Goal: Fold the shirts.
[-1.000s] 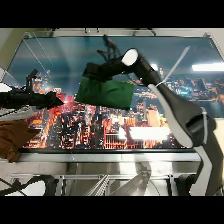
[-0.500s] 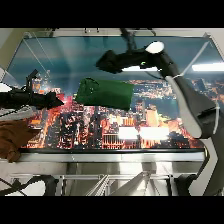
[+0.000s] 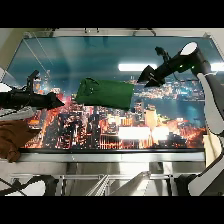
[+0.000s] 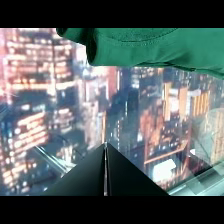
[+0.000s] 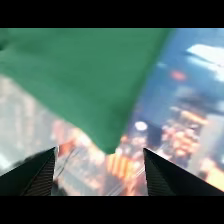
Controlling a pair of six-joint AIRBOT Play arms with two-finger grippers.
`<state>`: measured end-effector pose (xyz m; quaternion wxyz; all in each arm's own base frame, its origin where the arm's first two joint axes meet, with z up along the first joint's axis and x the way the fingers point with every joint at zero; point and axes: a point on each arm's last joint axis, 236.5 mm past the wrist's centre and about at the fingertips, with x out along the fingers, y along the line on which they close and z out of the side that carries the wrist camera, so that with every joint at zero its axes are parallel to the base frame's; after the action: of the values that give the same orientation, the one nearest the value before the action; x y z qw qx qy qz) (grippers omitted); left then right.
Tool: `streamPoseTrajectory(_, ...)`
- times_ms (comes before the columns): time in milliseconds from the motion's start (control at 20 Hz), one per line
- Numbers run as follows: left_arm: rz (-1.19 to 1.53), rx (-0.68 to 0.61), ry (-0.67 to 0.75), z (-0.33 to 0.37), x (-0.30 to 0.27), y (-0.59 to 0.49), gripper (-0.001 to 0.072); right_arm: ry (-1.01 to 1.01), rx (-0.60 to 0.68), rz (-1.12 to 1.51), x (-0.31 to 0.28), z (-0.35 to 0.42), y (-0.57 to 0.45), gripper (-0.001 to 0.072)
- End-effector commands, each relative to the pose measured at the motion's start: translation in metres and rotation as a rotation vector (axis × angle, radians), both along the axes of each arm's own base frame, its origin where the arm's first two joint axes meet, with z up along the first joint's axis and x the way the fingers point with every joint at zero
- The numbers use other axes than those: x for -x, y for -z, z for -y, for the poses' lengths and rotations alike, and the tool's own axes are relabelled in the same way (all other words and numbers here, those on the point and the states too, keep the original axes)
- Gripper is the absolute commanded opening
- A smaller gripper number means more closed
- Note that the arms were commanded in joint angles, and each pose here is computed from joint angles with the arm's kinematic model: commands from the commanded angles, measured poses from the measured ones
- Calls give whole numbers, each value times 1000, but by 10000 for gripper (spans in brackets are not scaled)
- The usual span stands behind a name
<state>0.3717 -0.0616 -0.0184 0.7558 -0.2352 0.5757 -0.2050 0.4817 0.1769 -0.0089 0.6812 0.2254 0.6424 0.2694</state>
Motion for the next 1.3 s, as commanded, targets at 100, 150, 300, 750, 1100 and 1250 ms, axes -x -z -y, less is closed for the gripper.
streamPoseTrajectory(100, -4, 3, 3, 0, 1, 0, 20, 83, 70, -61, -4, -17, 67, 698)
streamPoseTrajectory(150, -4, 3, 3, 0, 1, 0, 20, 76, 58, -75, -2, -28, 75, 698)
streamPoseTrajectory(300, -4, 3, 4, 0, 1, 0, 20, 71, -9, -116, 4, -66, 94, 698)
streamPoseTrajectory(750, -18, 11, 17, 3, 6, -1, 20, 62, -422, -39, -9, -153, 37, 90)
streamPoseTrajectory(1100, -27, 16, 26, 4, 9, -1, 20, 106, -542, 92, -33, -124, -47, 24)
streamPoseTrajectory(1250, -27, 16, 26, 4, 9, -1, 21, 173, -484, 212, -50, -62, -98, 23)
